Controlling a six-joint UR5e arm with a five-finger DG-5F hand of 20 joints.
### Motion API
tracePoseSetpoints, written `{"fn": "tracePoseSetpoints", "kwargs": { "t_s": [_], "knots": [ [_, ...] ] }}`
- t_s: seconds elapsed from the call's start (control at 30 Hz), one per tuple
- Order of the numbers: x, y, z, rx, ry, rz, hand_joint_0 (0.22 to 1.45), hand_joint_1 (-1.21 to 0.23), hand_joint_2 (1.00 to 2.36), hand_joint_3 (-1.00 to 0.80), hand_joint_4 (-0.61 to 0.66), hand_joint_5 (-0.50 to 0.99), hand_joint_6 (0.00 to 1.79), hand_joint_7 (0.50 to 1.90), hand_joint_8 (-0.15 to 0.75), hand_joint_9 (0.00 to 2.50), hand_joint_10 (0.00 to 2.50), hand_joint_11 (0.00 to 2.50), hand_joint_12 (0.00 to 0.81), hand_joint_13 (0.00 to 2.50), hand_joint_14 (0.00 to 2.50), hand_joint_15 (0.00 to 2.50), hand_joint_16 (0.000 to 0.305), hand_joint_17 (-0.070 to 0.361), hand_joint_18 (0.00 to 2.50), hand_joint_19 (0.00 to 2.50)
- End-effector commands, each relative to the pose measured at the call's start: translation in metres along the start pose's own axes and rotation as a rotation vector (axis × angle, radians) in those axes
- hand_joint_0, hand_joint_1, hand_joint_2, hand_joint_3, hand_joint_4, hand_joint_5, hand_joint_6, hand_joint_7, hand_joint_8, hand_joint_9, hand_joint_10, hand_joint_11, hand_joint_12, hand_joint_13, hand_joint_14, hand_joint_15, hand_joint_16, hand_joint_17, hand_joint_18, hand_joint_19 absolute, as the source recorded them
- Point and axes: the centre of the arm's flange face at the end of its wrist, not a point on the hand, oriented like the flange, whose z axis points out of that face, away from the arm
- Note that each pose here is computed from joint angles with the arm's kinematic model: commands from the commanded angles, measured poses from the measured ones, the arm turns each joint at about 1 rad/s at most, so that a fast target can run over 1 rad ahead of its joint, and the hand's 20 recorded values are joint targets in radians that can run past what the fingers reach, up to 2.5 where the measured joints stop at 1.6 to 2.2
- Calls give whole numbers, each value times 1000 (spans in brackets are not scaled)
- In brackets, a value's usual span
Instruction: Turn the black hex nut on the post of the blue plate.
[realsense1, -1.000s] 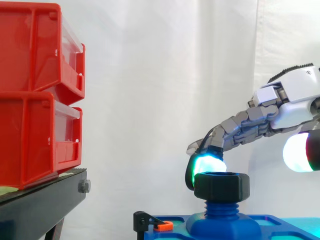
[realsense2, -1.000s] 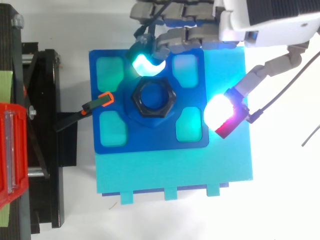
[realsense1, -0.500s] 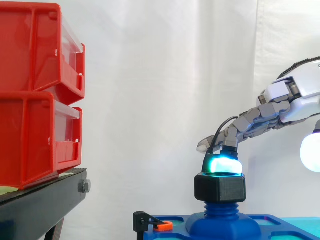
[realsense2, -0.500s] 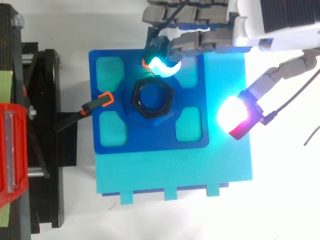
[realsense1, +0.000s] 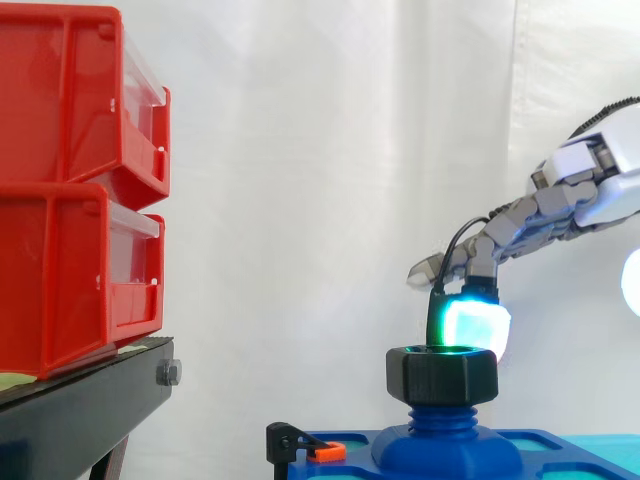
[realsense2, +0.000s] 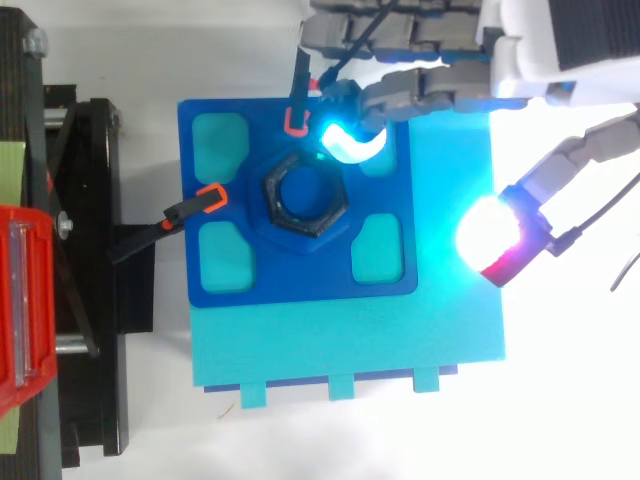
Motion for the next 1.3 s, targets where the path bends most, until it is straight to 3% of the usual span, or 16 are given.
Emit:
{"fn": "tracePoseSetpoints", "kwargs": {
  "t_s": [0.0, 0.13, 0.23, 0.4, 0.5, 0.73, 0.77, 0.87, 0.97, 1.1, 1.17, 1.2, 1.27],
  "knots": [
    [-6, 3, -6, 0, 0, -5, 348, -475, 1000, -500, 154, -300, 502, 748, 222, 0, 0, 0, 392, 0, 0, 0, 60, 136, 0, 18],
    [-9, 2, -12, 4, 10, -5, 347, -473, 1000, -500, 156, -300, 502, 748, 221, 0, 0, 0, 393, 0, 0, 0, 60, 136, 0, 16],
    [-8, 2, -15, 9, 31, 1, 347, -472, 1000, -500, 156, -300, 502, 747, 221, 0, 0, 0, 393, 0, 0, 0, 60, 136, 0, 17],
    [-12, 1, -17, 11, 22, 4, 349, -491, 1000, -500, 156, -300, 502, 748, 221, 0, 0, 0, 391, 0, 0, 0, 60, 135, 0, 11],
    [-17, 2, -16, 11, 10, 12, 355, -612, 1000, -500, 139, -300, 502, 743, 209, 0, 0, 0, 387, 0, 0, 0, 59, 133, 0, 4],
    [-34, 1, -13, 17, -53, 78, 395, -778, 1000, -500, 24, -300, 502, 663, 171, 0, 0, 0, 357, 0, 0, 0, 55, 124, 0, 9],
    [-39, 2, -8, 7, -101, 94, 401, -784, 1000, -500, 18, -300, 502, 658, 166, 0, 0, 0, 352, 0, 0, 0, 55, 123, 0, 3],
    [-46, 3, -3, -8, -154, 100, 424, -797, 1000, -500, -23, -300, 502, 639, 149, 0, 0, 0, 340, 0, 0, 0, 53, 119, 0, 5],
    [-45, 4, 2, -14, -173, 97, 443, -813, 1000, -500, -55, -300, 501, 634, 134, 0, 0, 0, 332, 0, 0, 0, 51, 116, 0, 0],
    [-22, 1, 23, -19, -153, 104, 457, -820, 1000, -500, -75, -300, 501, 620, 125, 0, 0, 0, 326, 0, 0, 0, 50, 113, 0, 2],
    [-21, 1, 27, -20, -165, 103, 452, -824, 1000, -500, -74, -300, 501, 624, 124, 0, 0, 0, 327, 0, 0, 0, 50, 113, 0, 0],
    [-12, 1, 34, -23, -158, 105, 450, -824, 1000, -500, -74, -300, 501, 624, 125, 0, 0, 0, 327, 0, 0, 0, 51, 114, 0, 1],
    [-13, 2, 35, -26, -162, 103, 437, -813, 1000, -500, -68, -300, 501, 626, 129, 0, 0, 0, 333, 0, 0, 0, 52, 116, 0, 0]
  ]
}}
